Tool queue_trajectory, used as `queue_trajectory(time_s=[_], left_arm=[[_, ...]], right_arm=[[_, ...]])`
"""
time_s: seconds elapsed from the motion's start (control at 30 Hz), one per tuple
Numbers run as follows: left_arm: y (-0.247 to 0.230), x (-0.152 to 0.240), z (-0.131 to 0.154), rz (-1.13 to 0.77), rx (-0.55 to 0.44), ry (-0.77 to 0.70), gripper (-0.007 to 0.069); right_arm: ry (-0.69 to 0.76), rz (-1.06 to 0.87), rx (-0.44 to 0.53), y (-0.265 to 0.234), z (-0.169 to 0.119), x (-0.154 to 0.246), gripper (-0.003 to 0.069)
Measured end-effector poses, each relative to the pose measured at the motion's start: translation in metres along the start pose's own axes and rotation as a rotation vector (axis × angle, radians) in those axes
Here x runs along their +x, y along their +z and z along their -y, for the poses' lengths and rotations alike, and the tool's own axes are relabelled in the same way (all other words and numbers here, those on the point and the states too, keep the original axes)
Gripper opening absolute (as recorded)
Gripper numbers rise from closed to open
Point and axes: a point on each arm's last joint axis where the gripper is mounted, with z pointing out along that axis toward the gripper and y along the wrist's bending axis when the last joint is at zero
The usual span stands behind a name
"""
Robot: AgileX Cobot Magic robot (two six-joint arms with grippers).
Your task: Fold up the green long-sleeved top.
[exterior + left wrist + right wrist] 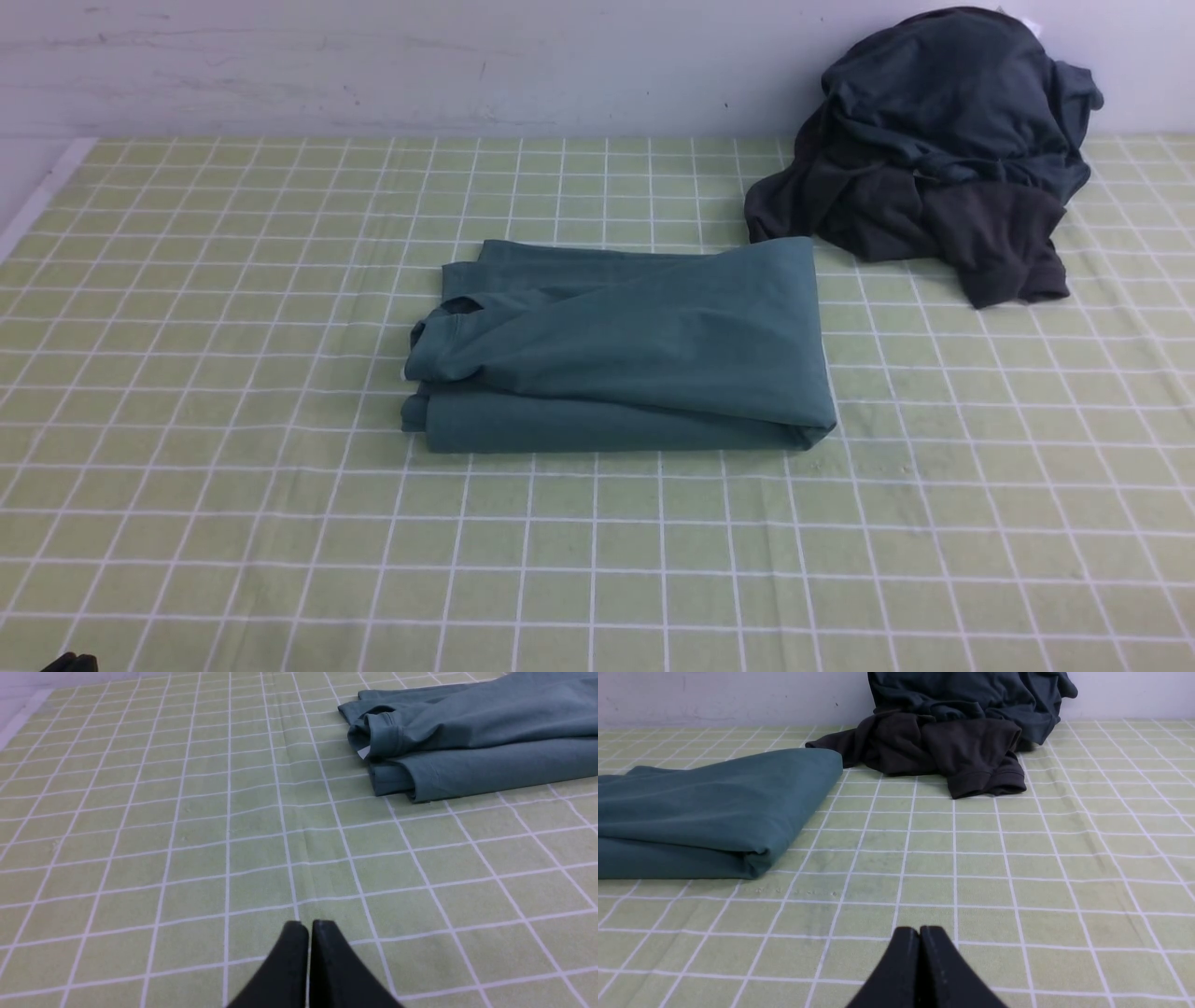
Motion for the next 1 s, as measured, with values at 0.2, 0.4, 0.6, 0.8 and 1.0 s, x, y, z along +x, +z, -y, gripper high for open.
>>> queue_trajectory(time_s=[0.2, 0.4, 0.6, 0.8, 1.0], left_arm=[[0.0000, 0.0000, 0.0000, 0.000, 0.000, 0.000, -0.0003], [0.0000, 0.0000, 0.0000, 0.000, 0.000, 0.000, -0.0003], [0.0000, 0.0000, 0.0000, 0.000, 0.000, 0.000, -0.0003], [0.0000, 0.0000, 0.0000, 0.000, 0.000, 0.000, -0.0003], [0.0000, 0.0000, 0.0000, 0.000, 0.000, 0.000, -0.0003]], right_arm=[[0.000, 0.000, 0.000, 0.0000, 0.0000, 0.0000, -0.0014], [0.000, 0.000, 0.000, 0.0000, 0.0000, 0.0000, -0.0014], [0.000, 0.000, 0.000, 0.0000, 0.0000, 0.0000, -0.0014], [0.000, 0.000, 0.000, 0.0000, 0.0000, 0.0000, -0.0014], [0.015, 0.000, 0.000, 0.0000, 0.0000, 0.0000, -0.0014]])
